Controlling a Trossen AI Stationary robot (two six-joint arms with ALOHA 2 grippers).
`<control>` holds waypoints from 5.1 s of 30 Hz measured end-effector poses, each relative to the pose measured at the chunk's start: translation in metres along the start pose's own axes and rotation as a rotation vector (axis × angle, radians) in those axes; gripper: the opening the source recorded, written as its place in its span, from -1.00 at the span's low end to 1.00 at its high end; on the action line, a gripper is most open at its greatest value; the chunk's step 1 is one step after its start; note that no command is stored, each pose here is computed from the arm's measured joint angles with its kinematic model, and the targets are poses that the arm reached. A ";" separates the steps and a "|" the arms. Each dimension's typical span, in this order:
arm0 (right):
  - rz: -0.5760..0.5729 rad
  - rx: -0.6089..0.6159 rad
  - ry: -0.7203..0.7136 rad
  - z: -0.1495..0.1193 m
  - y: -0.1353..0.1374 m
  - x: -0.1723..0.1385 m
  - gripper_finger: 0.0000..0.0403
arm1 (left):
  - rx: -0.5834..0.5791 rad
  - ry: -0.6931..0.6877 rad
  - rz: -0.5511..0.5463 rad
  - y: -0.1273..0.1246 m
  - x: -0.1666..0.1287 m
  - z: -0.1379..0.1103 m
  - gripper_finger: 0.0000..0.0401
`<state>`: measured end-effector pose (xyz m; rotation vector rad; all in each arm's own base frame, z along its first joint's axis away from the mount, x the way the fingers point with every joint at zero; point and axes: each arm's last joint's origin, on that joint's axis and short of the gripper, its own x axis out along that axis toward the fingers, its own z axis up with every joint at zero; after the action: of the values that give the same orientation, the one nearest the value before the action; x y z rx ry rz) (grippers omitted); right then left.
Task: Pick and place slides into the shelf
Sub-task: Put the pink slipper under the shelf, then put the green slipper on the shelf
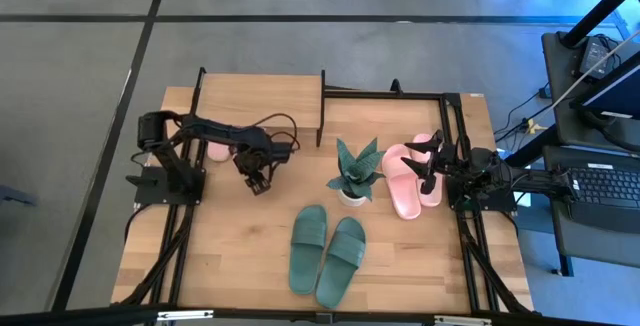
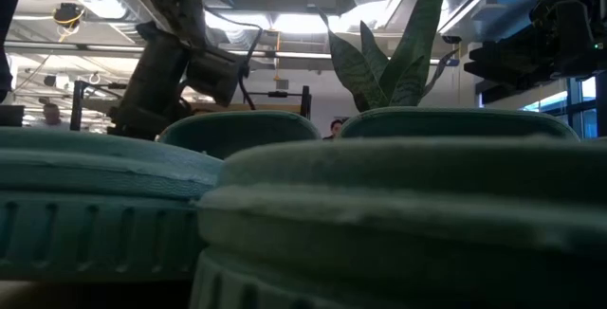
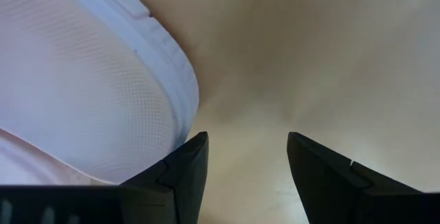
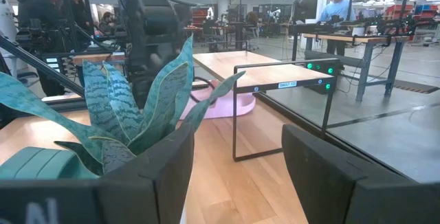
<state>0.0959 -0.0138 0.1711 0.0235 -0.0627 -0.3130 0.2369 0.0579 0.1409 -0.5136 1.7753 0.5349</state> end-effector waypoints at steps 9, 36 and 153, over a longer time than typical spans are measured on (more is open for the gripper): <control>0.000 0.000 0.000 0.000 0.000 0.000 0.10 | -0.044 0.003 -0.011 0.017 0.000 0.007 -0.06; 0.000 0.001 0.000 0.000 0.000 0.000 0.10 | 0.583 -0.624 -0.178 -0.047 -0.086 -0.081 -0.06; 0.004 -0.026 0.000 0.000 0.000 0.000 0.10 | 0.263 -0.878 0.518 -0.080 -0.196 -0.121 -0.99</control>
<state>0.0959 -0.0137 0.1710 -0.0020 -0.0583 -0.3098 0.2404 -0.0646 0.3520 0.3563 1.0737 0.7237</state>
